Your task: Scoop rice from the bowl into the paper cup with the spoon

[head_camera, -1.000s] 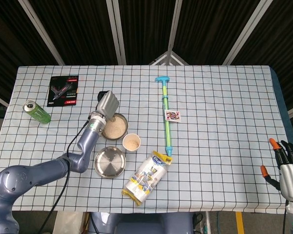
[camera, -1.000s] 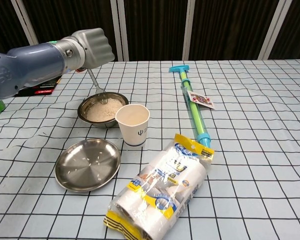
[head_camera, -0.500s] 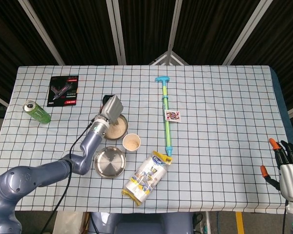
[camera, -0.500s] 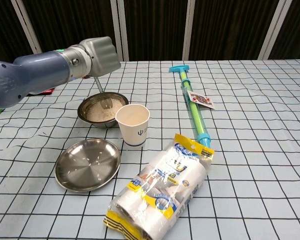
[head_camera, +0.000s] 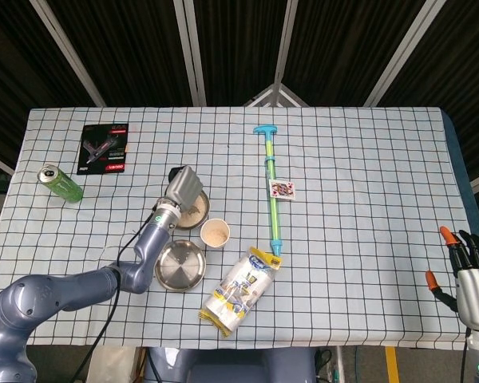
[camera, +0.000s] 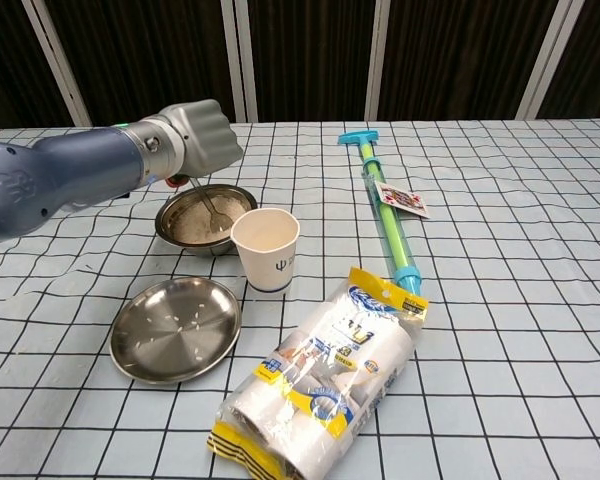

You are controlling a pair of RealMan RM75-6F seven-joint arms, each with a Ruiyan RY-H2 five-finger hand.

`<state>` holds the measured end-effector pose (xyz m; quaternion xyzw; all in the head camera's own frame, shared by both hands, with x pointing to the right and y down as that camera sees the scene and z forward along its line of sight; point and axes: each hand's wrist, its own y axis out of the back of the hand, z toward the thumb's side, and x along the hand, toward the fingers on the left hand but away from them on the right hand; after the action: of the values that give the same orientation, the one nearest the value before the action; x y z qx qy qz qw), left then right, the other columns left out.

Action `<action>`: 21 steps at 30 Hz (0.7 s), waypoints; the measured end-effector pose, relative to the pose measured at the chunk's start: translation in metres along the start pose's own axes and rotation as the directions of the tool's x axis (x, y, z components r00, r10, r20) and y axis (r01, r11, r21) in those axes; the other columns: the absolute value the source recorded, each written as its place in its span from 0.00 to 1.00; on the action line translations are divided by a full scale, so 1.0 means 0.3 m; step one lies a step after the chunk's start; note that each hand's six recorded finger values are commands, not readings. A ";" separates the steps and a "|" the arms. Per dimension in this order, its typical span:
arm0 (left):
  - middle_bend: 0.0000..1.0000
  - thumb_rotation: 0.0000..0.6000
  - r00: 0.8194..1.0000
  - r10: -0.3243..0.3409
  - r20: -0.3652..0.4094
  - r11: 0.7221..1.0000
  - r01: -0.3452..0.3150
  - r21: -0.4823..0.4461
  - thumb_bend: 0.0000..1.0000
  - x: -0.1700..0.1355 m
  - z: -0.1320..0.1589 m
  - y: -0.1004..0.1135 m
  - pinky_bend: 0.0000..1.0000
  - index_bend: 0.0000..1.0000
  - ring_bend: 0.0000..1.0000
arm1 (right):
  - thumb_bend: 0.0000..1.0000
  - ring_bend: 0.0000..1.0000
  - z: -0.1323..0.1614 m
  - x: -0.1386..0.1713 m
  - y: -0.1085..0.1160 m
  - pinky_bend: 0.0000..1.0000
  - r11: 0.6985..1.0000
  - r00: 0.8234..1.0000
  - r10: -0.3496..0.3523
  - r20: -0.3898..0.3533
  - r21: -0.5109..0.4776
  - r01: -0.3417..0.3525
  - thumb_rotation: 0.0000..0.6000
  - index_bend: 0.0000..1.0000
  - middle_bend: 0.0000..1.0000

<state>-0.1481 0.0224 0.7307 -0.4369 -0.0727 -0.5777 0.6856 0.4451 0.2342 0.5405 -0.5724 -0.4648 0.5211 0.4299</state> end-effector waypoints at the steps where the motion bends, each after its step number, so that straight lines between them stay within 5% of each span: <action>1: 1.00 1.00 1.000 -0.012 0.000 1.000 0.012 -0.022 0.63 -0.002 0.002 -0.005 1.00 0.53 1.00 | 0.38 0.13 0.000 0.000 0.000 0.14 1.000 1.000 0.000 0.000 0.000 0.000 1.00 0.07 0.22; 9: 1.00 1.00 0.995 -0.099 -0.004 0.977 0.096 -0.188 0.63 -0.017 0.000 -0.045 1.00 0.54 1.00 | 0.38 0.13 0.001 0.001 -0.001 0.14 1.000 1.000 0.002 0.002 0.001 -0.002 1.00 0.07 0.22; 21: 1.00 1.00 0.984 -0.177 0.002 0.898 0.162 -0.409 0.63 -0.043 -0.057 -0.091 1.00 0.54 1.00 | 0.38 0.13 0.000 0.000 -0.002 0.14 1.000 1.000 0.008 0.005 0.002 -0.008 1.00 0.07 0.22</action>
<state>-0.1824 0.0214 0.7265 -0.5520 0.0239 -0.6452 0.5277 0.4449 0.2343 0.5411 -0.5727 -0.4630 0.5245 0.4273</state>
